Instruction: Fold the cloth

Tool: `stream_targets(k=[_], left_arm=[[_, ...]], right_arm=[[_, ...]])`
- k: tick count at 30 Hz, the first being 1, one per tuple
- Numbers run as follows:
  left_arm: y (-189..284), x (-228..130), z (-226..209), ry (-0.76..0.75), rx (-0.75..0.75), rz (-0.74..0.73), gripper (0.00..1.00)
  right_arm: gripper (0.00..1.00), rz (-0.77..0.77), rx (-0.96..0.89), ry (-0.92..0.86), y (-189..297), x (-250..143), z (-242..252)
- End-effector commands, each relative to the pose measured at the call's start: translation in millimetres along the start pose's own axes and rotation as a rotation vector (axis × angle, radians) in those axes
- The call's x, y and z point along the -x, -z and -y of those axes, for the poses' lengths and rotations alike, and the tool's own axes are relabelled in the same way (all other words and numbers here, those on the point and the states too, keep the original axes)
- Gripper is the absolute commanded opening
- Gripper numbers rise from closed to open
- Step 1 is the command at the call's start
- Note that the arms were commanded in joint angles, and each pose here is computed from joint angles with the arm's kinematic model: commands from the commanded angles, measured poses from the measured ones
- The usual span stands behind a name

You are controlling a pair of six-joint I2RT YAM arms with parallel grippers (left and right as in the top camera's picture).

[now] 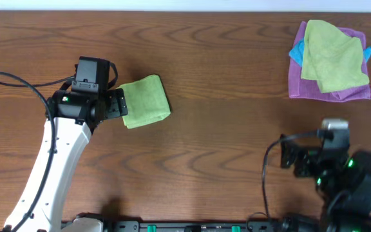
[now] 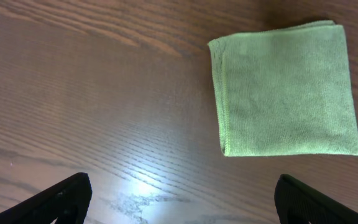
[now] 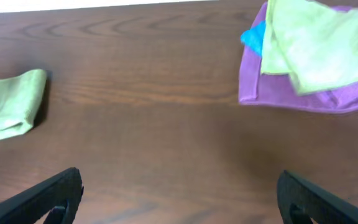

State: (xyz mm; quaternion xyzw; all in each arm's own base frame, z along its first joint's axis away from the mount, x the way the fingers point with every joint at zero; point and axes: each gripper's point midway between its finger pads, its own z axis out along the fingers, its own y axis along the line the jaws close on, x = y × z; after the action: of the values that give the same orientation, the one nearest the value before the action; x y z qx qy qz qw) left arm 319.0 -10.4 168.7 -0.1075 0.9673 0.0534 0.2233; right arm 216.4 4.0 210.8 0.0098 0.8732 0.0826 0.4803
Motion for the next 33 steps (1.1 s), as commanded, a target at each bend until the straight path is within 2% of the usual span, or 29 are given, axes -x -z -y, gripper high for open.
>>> stream_targets(k=[1,5,12,22,25,29,33], left_arm=[[5,9,0,-0.02,-0.003,0.03,0.95],[5,13,2,-0.04,-0.011,0.046,0.95],[6,23,6,-0.029,-0.028,0.087,0.95],[7,31,18,-0.023,-0.092,0.117,0.95],[6,22,16,-0.031,-0.085,0.081,0.95],[4,4,11,-0.048,-0.067,0.011,0.95],[4,-1,17,-0.075,-0.104,-0.01,0.95]], right_arm=[[0.99,-0.034,0.007,-0.073,-9,-31,1],[0.99,-0.083,-0.11,-0.113,-19,-54,24],[0.99,-0.19,-0.108,-0.146,-19,-84,23],[0.99,-0.23,-0.108,-0.158,-17,-93,21],[0.99,-0.318,-0.105,-0.184,-12,-116,18],[0.99,-0.028,-0.109,-0.093,-31,-61,28],[0.99,0.002,-0.109,-0.084,-40,-69,31]])
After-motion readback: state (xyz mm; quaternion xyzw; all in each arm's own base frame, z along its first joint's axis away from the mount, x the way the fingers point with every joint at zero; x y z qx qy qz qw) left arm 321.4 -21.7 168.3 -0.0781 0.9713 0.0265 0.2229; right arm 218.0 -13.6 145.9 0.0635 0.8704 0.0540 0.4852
